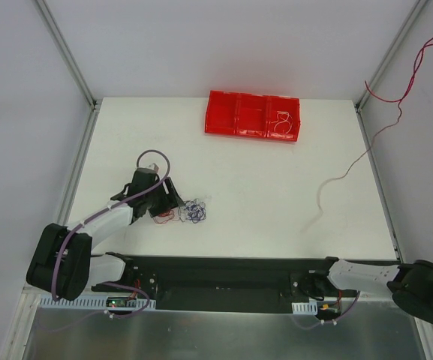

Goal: Untangle the cables

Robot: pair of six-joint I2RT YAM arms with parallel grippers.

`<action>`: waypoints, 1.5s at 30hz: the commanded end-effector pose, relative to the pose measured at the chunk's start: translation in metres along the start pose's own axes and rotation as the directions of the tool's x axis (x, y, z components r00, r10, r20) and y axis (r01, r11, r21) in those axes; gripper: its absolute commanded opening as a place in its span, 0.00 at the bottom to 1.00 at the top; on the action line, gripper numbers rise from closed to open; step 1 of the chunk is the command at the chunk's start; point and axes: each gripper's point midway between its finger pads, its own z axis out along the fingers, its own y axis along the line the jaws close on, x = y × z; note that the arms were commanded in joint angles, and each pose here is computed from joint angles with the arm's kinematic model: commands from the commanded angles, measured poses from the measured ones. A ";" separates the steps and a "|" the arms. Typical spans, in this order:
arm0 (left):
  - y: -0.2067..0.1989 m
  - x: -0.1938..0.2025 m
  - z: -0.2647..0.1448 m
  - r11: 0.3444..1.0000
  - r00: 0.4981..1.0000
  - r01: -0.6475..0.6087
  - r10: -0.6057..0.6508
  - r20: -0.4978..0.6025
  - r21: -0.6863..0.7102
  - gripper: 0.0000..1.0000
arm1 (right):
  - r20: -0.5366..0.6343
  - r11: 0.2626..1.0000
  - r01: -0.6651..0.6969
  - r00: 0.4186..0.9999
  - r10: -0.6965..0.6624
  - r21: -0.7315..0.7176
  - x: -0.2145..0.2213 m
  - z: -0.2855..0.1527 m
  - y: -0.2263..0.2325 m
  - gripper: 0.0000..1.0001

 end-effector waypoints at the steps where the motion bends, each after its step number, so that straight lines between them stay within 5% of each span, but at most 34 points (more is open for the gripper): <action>1: 0.002 0.006 -0.010 1.000 0.999 -0.018 0.018 -0.034 -0.005 0.70 | -0.121 0.995 0.086 0.990 -0.079 0.057 0.057 0.006 -0.006 0.00; 8: -0.041 -0.012 -0.045 0.985 0.996 -0.090 0.089 0.008 0.146 0.85 | -0.251 0.978 0.180 0.957 -0.149 0.108 0.110 0.007 -0.015 0.00; 17: -0.058 -0.035 -0.084 0.976 0.984 -0.151 0.133 0.118 0.155 0.88 | -0.324 0.963 0.250 0.924 -0.205 0.102 0.144 0.025 -0.016 0.00; 37: -0.068 -0.047 -0.107 0.965 0.967 -0.203 0.171 0.188 0.164 0.89 | -0.535 0.964 0.237 0.834 -0.138 0.121 0.247 -0.024 -0.025 0.00; 45: -0.068 -0.043 -0.106 0.964 0.970 -0.200 0.170 0.172 0.176 0.89 | -0.745 0.954 0.134 0.656 0.119 0.270 0.387 -0.115 -0.040 0.00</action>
